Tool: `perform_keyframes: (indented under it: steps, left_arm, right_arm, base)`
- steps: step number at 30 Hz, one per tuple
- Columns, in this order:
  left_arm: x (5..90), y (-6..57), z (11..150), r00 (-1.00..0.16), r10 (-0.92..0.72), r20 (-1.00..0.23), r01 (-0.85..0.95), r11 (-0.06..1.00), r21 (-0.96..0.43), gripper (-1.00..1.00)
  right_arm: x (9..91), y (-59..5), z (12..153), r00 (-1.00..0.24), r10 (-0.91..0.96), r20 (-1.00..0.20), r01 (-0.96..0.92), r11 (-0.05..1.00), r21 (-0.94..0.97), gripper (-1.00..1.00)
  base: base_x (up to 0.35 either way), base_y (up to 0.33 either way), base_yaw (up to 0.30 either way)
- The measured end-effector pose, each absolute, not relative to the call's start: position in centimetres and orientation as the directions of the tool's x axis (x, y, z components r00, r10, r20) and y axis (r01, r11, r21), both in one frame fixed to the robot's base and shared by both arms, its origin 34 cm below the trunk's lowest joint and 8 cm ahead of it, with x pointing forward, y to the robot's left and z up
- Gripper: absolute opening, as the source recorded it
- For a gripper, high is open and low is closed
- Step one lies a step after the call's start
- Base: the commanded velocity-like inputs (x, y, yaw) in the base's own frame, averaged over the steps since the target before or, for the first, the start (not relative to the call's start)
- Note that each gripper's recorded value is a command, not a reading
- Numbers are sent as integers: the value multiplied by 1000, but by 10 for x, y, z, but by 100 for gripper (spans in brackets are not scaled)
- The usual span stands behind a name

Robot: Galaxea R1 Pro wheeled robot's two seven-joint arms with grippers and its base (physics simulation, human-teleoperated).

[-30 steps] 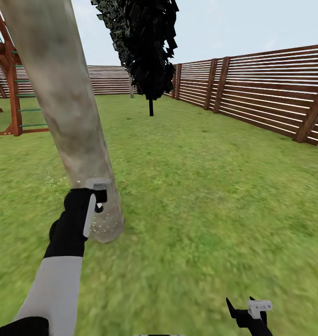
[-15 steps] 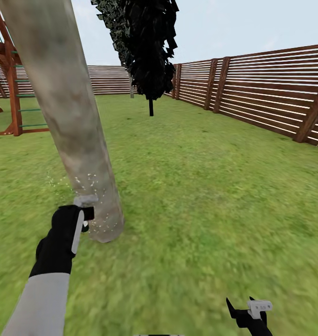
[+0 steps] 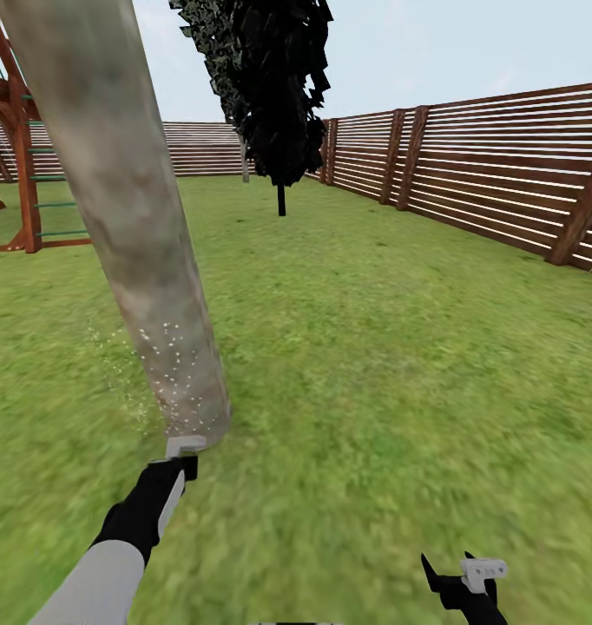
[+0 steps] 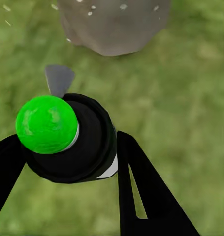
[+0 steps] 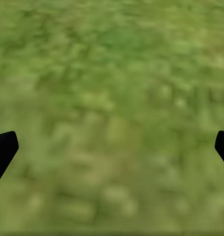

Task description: In the garden, pick up the pesticide atomizer on the floor and spray pesticide onto both trees until each tree trunk is fully covered.

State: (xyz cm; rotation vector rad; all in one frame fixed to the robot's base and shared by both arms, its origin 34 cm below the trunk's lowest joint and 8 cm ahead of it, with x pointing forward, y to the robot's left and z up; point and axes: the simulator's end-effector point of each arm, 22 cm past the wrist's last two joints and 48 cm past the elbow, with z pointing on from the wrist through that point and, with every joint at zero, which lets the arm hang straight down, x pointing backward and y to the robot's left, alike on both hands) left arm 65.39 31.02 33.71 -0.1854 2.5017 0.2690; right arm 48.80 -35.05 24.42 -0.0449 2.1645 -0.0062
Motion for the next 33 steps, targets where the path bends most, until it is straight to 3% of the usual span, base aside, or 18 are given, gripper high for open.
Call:
perform_keyframes:
  steps: [6,19,28,33]
  left_arm:
    - [652,314,336,-805,-65,-589,-195,968,160,-100]
    - [651,308,333,-806,-73,-587,-196,969,148,-100]
    - [647,306,327,-816,-73,-574,-191,970,148,-100]
    - [647,306,328,-815,-73,-574,-191,970,148,-100]
  right_arm:
    - [488,-352,244,-559,-34,-828,-28,999,-22,100]
    - [488,-351,244,-559,-35,-828,-29,999,-22,100]
    - [488,-351,244,-559,-35,-828,-29,999,-23,100]
    - [488,-351,244,-559,-35,-828,-29,999,-22,100]
  base:
    - [17,-188,9]
    - [110,-272,261]
    - [112,-272,30]
    - [112,-272,231]
